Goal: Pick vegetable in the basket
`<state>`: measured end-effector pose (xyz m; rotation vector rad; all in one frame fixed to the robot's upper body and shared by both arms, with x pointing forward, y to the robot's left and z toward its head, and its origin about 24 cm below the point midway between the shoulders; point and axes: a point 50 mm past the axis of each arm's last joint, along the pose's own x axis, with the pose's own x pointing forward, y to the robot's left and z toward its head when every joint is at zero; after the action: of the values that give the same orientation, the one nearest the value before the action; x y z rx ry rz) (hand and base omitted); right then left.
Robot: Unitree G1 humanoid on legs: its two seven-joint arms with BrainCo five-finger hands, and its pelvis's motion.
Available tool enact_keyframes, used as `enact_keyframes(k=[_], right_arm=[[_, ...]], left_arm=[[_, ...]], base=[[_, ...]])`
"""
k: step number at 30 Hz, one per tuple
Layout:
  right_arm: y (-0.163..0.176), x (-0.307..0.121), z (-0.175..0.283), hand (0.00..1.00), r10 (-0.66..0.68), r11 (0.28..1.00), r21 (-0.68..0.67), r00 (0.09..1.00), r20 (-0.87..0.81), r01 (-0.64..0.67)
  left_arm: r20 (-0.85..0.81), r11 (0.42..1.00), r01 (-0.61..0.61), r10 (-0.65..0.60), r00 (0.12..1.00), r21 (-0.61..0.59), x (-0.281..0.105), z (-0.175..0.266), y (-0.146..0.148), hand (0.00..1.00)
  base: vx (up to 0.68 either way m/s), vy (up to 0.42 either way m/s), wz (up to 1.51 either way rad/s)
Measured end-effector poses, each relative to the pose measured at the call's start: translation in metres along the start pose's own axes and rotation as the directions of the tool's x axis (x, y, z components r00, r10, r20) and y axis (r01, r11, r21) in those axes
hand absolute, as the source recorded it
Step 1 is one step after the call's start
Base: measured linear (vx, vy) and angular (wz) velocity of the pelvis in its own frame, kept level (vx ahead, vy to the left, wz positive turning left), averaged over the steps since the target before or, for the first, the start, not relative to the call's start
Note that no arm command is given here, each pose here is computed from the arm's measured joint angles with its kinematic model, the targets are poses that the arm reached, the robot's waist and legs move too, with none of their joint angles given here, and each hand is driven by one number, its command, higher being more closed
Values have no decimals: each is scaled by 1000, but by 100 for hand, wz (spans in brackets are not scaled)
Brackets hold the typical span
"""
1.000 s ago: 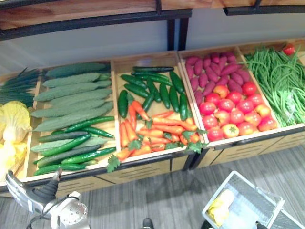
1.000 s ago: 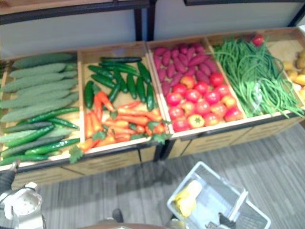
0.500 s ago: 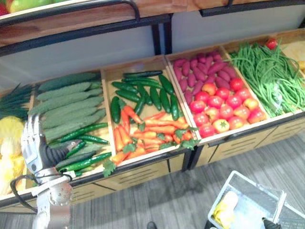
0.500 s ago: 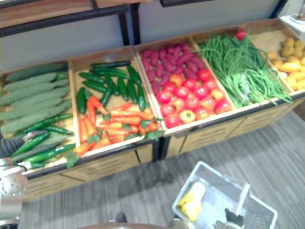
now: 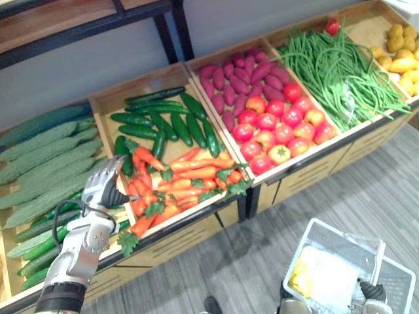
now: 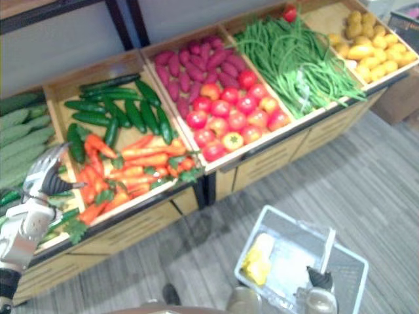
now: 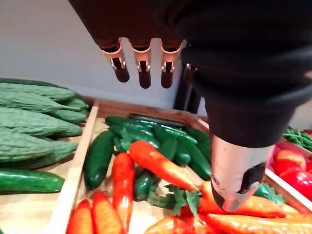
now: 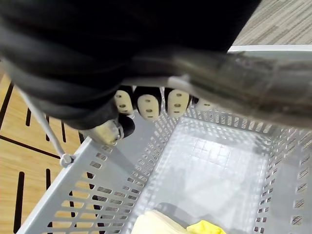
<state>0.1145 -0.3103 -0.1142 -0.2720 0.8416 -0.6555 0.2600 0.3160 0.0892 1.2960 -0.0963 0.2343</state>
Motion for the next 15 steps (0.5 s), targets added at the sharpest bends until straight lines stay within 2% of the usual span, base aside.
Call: enact_keyframes(k=[10, 15], right_arm=[[3, 0, 7, 100, 12, 1000, -12, 999, 35, -11], [3, 0, 9, 100, 13, 1000, -12, 999, 43, -12]], left_arm=[[130, 999, 27, -29, 991, 20, 16, 22, 3, 0], [205, 992, 125, -125, 971, 13, 15, 33, -7, 0]], base=[[-6, -37, -10], [-16, -37, -1]])
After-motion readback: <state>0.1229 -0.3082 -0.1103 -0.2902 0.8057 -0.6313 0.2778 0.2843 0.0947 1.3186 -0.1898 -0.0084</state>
